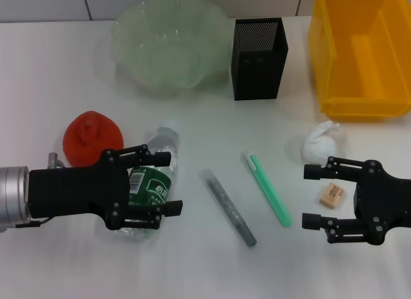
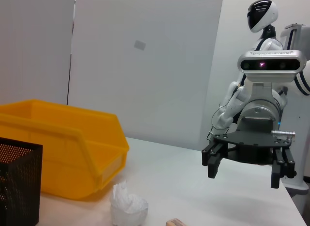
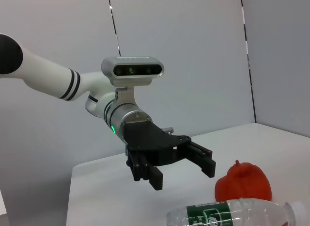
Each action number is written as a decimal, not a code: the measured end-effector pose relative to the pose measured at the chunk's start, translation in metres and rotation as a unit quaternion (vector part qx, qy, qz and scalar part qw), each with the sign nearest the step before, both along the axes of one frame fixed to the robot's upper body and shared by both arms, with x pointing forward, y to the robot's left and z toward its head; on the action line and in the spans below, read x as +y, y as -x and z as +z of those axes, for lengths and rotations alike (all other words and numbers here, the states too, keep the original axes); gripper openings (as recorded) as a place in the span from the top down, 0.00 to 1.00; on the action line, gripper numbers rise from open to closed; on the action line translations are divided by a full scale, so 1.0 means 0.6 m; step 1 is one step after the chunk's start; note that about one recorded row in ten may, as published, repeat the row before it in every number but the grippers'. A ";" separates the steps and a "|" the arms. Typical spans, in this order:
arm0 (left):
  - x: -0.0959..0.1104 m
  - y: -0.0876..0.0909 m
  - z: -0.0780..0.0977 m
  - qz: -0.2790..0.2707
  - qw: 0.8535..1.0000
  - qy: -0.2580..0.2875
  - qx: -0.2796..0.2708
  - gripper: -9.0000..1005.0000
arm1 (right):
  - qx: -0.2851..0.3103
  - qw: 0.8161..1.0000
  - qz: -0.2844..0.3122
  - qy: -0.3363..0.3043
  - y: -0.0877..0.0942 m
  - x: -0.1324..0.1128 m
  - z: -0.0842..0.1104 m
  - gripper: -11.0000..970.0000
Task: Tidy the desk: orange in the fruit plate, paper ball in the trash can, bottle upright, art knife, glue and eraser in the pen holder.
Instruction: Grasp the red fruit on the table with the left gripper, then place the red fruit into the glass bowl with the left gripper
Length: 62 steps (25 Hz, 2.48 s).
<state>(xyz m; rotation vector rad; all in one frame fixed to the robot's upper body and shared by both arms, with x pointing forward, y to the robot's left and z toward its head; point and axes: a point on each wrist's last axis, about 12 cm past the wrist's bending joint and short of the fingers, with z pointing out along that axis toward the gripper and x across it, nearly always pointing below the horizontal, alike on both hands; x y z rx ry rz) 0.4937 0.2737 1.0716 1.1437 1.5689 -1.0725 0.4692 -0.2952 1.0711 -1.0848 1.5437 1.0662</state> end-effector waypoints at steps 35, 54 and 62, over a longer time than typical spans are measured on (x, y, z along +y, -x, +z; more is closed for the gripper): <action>0.076 -0.026 -0.089 0.316 0.946 -0.067 0.000 0.26 | 0.006 1.000 -0.015 -0.002 0.000 0.000 -0.007 0.18; 0.068 -0.041 -0.063 0.308 0.951 -0.027 -0.031 0.75 | 0.010 1.000 -0.022 -0.002 0.005 -0.004 -0.010 0.18; 0.047 -0.097 0.018 0.290 0.950 0.070 -0.094 0.83 | 0.007 0.999 -0.029 -0.011 0.009 -0.007 -0.009 0.18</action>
